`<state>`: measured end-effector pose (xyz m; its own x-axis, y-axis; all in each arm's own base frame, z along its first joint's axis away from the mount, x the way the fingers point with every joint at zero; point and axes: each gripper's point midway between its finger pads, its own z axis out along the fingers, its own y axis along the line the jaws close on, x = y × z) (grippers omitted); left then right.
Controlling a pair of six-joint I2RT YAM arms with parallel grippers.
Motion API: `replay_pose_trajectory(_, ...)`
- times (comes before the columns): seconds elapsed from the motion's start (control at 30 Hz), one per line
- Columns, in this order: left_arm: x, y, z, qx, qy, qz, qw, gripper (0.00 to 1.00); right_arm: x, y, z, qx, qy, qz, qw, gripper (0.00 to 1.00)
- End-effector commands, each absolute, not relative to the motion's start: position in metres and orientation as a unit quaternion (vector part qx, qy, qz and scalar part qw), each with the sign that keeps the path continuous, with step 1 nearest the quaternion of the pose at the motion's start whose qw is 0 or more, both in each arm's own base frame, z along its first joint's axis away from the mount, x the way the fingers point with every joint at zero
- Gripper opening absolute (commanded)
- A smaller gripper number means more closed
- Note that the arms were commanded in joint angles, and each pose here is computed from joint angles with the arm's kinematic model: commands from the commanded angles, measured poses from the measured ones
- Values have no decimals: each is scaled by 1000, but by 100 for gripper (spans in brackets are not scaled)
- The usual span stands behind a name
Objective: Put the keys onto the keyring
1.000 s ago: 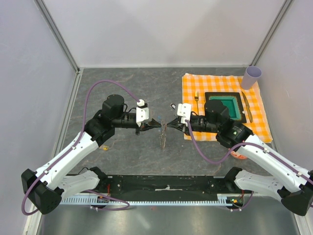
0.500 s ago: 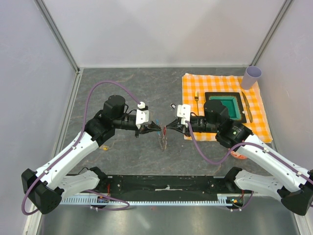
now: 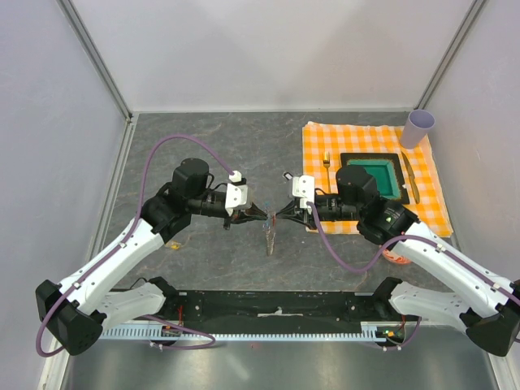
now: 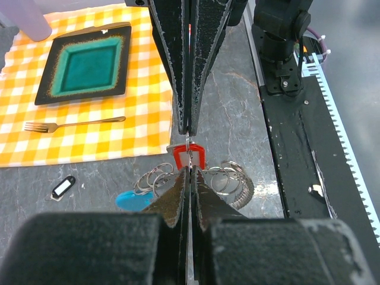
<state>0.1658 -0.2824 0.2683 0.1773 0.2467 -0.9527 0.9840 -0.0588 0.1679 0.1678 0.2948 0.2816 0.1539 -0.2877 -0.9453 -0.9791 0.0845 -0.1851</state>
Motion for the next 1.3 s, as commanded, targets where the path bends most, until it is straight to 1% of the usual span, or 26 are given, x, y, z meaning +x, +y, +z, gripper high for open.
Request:
replay_pose_trajectory(0.0,171,-288,296,615,469,-385,504,2,164,301,305,-586,516,360,511,0)
replay_pose_trajectory(0.27,172,-287,296,612,474,-384,503,2,167,300,307,-582,520,354,516,0)
replay_pose_trajectory(0.5,175,-287,295,611,477,-376,508,2,173,291,313,-568,528,331,538,0)
replay_pose_trajectory(1.27,173,-288,295,613,473,-381,506,2,171,298,302,-580,527,344,517,0)
